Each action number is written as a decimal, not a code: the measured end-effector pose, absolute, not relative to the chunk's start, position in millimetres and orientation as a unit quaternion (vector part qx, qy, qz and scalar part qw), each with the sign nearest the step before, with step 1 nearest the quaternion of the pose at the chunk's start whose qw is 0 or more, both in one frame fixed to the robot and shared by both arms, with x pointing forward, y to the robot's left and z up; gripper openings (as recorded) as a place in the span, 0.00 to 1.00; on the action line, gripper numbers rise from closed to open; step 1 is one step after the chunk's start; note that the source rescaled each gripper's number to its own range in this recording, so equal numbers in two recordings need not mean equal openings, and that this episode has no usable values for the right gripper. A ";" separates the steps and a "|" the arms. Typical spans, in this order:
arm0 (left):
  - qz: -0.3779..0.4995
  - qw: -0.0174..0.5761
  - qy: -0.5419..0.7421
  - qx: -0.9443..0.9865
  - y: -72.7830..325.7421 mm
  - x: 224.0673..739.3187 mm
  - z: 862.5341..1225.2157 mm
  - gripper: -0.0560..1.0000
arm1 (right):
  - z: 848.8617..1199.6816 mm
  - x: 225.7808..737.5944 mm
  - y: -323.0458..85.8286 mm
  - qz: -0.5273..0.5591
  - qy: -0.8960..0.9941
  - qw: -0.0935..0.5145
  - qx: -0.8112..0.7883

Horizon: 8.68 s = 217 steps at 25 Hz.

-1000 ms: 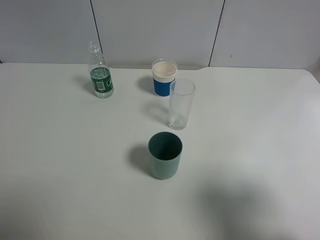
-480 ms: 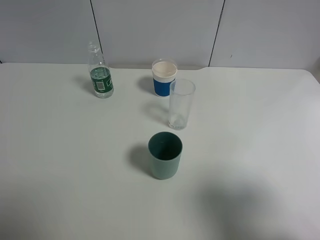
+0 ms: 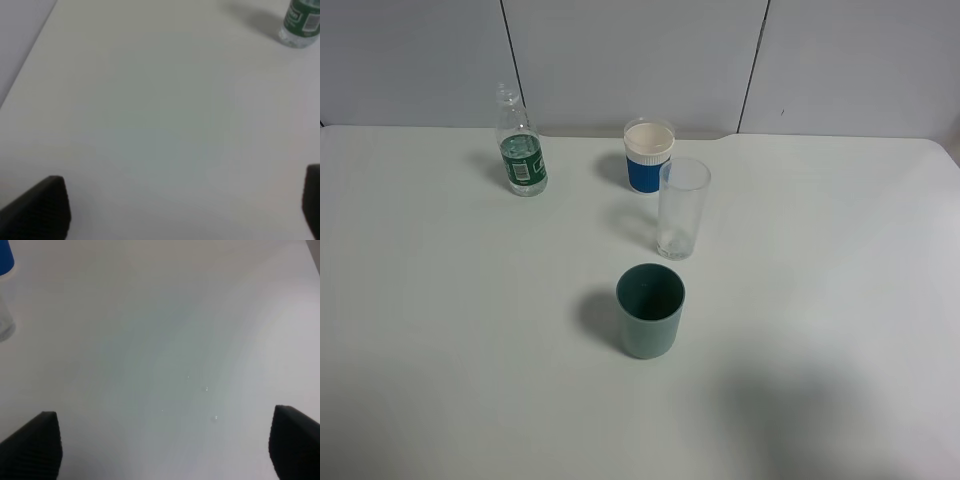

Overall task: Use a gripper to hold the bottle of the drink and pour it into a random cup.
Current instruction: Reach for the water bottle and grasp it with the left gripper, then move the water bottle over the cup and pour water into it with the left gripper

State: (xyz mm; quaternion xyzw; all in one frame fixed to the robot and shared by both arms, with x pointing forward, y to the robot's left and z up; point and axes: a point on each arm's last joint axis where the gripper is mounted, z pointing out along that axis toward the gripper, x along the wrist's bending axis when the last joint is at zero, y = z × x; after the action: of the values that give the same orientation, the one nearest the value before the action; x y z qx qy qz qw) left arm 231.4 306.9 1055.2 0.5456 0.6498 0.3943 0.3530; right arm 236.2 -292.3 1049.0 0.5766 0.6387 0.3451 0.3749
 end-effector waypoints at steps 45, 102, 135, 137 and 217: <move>0.384 0.314 0.608 0.620 306.2 282.8 1080.1 1.00 | 1049.0 236.2 -292.3 0.345 0.639 0.375 0.577; 0.316 0.299 0.506 0.745 264.1 506.1 959.7 1.00 | 1049.0 236.2 -292.3 0.345 0.639 0.375 0.577; 0.321 0.464 0.420 0.711 233.0 565.5 902.0 0.96 | 1049.0 236.2 -292.3 0.345 0.639 0.375 0.577; 0.323 0.467 0.418 0.709 232.1 571.3 900.6 0.91 | 1049.0 236.2 -292.3 0.345 0.639 0.375 0.577; 0.362 0.410 0.366 0.753 169.9 603.3 951.8 0.05 | 1049.0 236.2 -292.3 0.345 0.639 0.375 0.577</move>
State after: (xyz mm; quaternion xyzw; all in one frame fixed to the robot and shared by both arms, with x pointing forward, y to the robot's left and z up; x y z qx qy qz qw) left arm 603.3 169.9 951.8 0.7525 0.3662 0.3622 0.4104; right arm 236.2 -292.3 1049.0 0.5766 0.6387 0.3451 0.3749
